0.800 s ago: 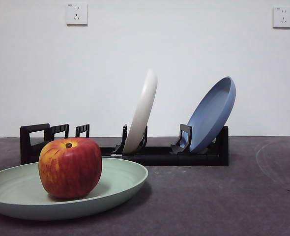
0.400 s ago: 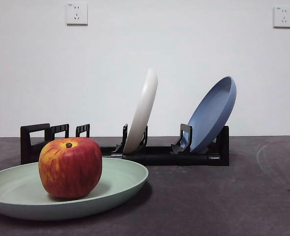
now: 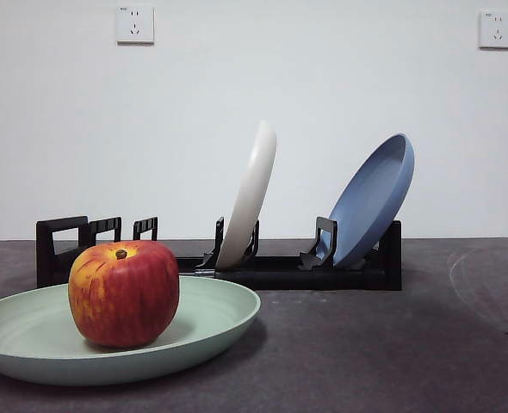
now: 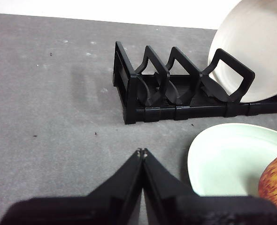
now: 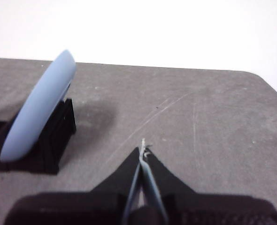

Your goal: Take the green plate from the plate rack,put the plate on the table,take the apple from the table,put the apple in the plate

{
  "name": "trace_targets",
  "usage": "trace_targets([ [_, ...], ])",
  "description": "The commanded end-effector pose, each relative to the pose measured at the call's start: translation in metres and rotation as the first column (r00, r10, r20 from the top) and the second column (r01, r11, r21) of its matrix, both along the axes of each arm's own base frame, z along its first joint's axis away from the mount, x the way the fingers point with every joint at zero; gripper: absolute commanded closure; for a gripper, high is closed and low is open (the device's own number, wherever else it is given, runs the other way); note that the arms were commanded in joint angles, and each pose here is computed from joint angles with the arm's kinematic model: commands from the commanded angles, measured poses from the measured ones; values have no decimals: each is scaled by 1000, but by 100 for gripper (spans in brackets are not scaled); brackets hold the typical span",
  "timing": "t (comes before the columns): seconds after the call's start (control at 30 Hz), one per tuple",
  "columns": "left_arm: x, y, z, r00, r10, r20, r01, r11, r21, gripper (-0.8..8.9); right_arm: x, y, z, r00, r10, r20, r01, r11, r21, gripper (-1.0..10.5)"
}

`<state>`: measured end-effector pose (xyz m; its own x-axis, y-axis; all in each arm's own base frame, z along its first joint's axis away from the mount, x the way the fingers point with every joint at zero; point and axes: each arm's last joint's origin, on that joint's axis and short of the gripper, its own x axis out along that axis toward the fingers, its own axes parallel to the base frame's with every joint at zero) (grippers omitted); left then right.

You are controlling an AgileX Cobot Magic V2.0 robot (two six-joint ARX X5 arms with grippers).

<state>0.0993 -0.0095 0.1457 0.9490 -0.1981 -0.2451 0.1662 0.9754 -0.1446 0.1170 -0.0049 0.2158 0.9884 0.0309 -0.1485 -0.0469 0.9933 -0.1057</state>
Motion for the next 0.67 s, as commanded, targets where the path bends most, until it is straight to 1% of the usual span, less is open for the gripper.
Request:
trace_targets([
  [0.03,0,0,-2,1000,-2,2,2,1000,12,817,-5,0,-16,1000,3,10,-3,1000,-29,958],
  [0.17,0,0,-2,1000,-2,2,2,1000,12,817,-10,0,-32,1000,3,17,-3,1000,-27,958],
  [0.23,0,0,-2,1000,-2,3,2,1000,12,817,-12,0,-39,1000,-10,18,10,1000,-10,958],
  [0.4,0,0,-2,1000,-1,2,1,1000,12,817,-14,0,-59,999,-44,1,44,996,82,958],
  [0.47,0,0,-2,1000,-2,2,2,1000,12,817,-16,0,-64,998,-62,-33,66,992,109,958],
  [0.53,0,0,-2,1000,-2,3,2,1000,12,817,-18,-1,-70,991,-105,-88,116,985,131,958],
  [0.57,0,0,-2,1000,-2,2,2,1000,12,817,-19,-2,-71,987,-125,-104,138,982,132,958],
  [0.6,0,0,-2,1000,-2,2,2,1000,12,817,-19,-2,-70,986,-138,-94,150,980,128,958],
  [0.67,0,0,-2,1000,-2,3,2,1000,12,817,-20,-2,-69,987,-141,-79,150,982,113,958],
])
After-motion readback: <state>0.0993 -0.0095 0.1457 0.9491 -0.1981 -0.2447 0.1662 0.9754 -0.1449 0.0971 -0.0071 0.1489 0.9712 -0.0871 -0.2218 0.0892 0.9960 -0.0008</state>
